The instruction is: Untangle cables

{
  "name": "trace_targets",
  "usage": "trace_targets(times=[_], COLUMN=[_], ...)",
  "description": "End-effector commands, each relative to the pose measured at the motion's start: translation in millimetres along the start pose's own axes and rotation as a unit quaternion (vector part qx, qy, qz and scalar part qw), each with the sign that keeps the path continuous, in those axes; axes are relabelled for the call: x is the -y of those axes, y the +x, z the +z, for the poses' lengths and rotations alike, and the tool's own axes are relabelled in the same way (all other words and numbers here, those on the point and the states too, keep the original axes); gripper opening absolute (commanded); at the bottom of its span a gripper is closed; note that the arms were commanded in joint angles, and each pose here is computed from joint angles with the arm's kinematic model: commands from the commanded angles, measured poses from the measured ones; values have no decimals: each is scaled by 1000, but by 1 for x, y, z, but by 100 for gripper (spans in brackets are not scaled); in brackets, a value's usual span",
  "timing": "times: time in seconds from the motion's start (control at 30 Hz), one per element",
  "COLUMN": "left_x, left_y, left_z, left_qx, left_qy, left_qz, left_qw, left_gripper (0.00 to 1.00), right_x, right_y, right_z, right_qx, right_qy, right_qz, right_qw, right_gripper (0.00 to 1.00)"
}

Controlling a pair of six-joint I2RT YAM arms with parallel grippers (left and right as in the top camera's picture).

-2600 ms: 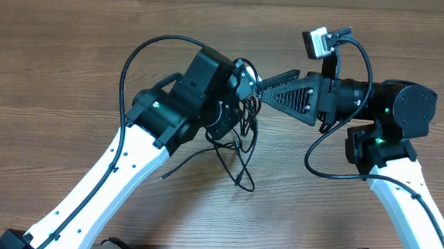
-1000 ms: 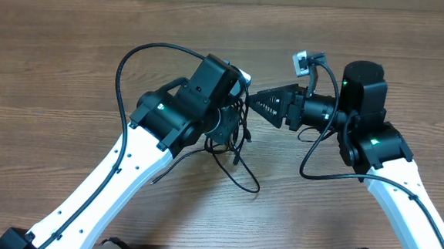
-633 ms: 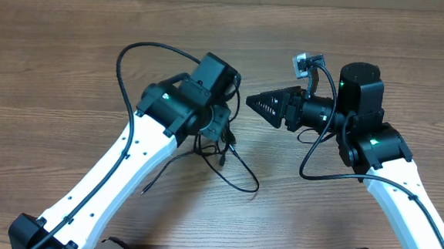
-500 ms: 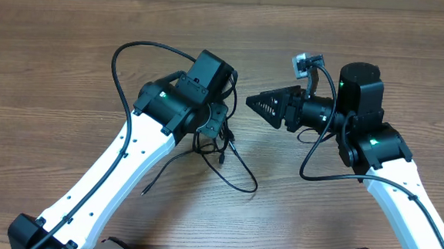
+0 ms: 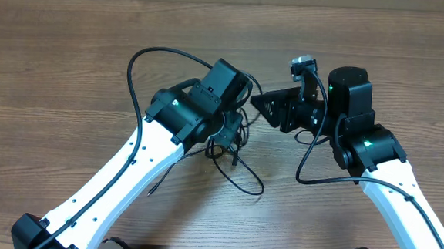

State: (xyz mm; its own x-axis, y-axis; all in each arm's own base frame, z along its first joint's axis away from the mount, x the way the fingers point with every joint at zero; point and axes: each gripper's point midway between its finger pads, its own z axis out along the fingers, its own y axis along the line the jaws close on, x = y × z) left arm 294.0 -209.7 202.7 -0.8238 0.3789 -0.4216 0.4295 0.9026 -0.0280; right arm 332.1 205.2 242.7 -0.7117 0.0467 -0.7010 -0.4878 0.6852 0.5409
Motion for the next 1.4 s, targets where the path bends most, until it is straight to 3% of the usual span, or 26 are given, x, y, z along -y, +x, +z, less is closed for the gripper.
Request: trace_targets(times=[0.0,0.13,0.27,0.63,0.77,0.97,1.17,1.37], left_x=[10,18,18,24,25,27,29,11], left_y=[5,25,22,-5,-19,-29,-37,-51], left_z=[-6,-9,-9,-11,-12,-13,-15,-15], left_qx=[-12,-47,-39,26,54,76,91,108], left_qy=[26,58,59,58,55,54,53,43], left_qz=[65,159,171,273,272,267,259,164], left_qw=[997,985,983,960,959,959,960,980], left_gripper=[4,4,4,4,4,4,4,4], right_x=[32,42,45,28,1,-40,-51,-72], right_y=[-17,-21,-15,36,44,50,51,53], right_z=[-8,-12,-13,-12,-12,-20,-24,-34], right_qx=[40,54,43,-64,-94,-117,-119,-120], right_qy=[98,113,117,65,-10,-136,-171,-244], right_qz=[-4,40,56,106,110,51,29,-10], right_qw=[994,991,991,990,990,982,978,962], right_gripper=[43,46,52,52,51,45,42,42])
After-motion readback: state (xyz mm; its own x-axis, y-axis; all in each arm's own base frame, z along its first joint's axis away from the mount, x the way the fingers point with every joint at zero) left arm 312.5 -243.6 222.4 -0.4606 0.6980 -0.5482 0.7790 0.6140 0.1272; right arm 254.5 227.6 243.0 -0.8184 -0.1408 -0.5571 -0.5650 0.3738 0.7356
